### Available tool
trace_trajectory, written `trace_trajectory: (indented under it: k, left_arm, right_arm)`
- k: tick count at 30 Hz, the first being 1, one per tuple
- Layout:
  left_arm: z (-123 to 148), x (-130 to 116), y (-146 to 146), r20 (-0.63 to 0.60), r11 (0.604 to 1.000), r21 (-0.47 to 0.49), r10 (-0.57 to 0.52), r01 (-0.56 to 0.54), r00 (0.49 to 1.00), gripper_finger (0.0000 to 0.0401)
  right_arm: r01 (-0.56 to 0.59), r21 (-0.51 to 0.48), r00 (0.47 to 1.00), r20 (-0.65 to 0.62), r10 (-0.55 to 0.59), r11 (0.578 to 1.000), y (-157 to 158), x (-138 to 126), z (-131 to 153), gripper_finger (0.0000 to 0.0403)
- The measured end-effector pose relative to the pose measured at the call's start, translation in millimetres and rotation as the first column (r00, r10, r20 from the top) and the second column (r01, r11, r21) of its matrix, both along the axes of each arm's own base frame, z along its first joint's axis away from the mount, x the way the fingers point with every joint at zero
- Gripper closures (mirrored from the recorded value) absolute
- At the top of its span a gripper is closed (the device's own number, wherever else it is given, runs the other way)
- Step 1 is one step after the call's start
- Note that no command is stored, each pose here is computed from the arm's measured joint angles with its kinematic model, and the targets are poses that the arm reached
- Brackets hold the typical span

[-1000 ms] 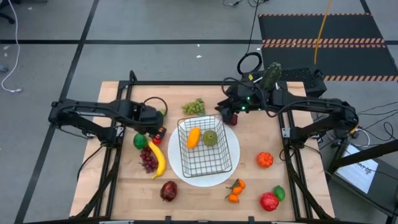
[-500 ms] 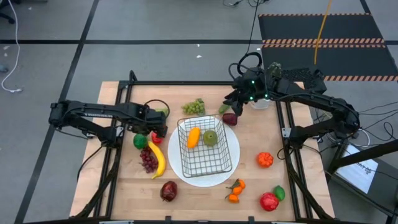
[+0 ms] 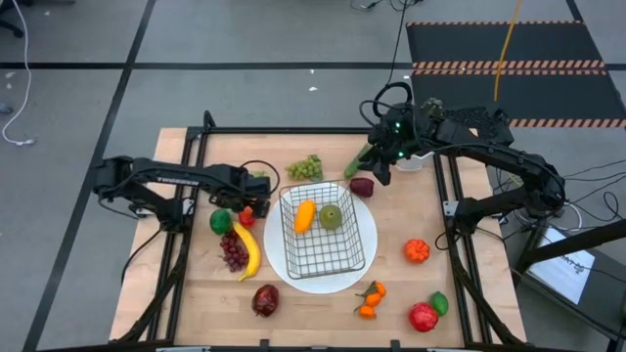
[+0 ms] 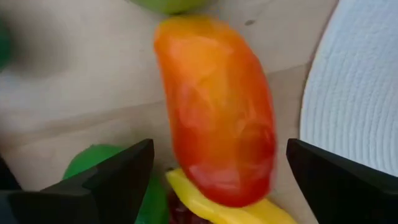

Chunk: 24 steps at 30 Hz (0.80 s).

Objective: Build produce basket
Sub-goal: Put the yellow and red mango into the black wire basket

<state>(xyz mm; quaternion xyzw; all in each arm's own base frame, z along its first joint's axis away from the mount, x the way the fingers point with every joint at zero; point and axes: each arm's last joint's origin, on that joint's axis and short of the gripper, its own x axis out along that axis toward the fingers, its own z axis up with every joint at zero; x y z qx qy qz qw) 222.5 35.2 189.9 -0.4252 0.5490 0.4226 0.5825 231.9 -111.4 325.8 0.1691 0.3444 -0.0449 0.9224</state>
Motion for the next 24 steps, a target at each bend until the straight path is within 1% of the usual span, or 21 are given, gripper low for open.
trace_trajectory:
  k: [3, 9, 14, 17, 19, 21, 24]
  left_arm:
    - [-8.1, 4.4, 4.6, -0.019, 1.000, -0.014, -0.025, 0.025, 1.000, 0.0047]
    - [-22.1, 10.7, 12.2, -0.037, 0.994, -0.072, -0.081, 0.078, 0.996, 0.0066]
    - [-28.7, 13.3, 16.6, -0.038, 0.987, -0.114, -0.118, 0.113, 0.992, 0.0098]
    - [-28.0, 12.5, 17.5, -0.036, 0.984, -0.118, -0.141, 0.136, 0.989, 0.0121]
    - [-27.4, 13.3, 17.6, -0.030, 0.981, -0.117, -0.156, 0.152, 0.987, 0.0127]
    - [-23.2, 12.3, 17.0, -0.006, 0.978, -0.120, -0.173, 0.171, 0.985, 0.0125]
    - [-14.0, 11.1, 15.7, 0.051, 0.972, -0.133, -0.187, 0.192, 0.981, 0.0107]
  right_arm:
    - [0.000, -0.004, 1.000, 0.006, 0.000, 1.000, -0.2, 0.4, 0.5, 0.0273]
    - [-0.018, -0.036, 1.000, 0.021, 0.019, 0.999, -0.8, 1.4, 1.6, 0.0273]
    - [0.004, -0.053, 0.996, 0.090, 0.000, 0.999, -3.2, 5.7, 7.2, 0.0273]
    - [0.047, -0.022, 0.989, 0.140, -0.043, 0.999, -4.8, 8.7, 11.6, 0.0273]
    - [0.076, 0.012, 0.983, 0.169, -0.077, 0.997, -5.6, 10.3, 14.2, 0.0273]
    - [0.105, 0.058, 0.976, 0.187, -0.114, 0.993, -5.3, 11.8, 16.1, 0.0273]
    - [0.137, 0.130, 0.967, 0.198, -0.161, 0.982, -3.2, 14.0, 17.9, 0.0273]
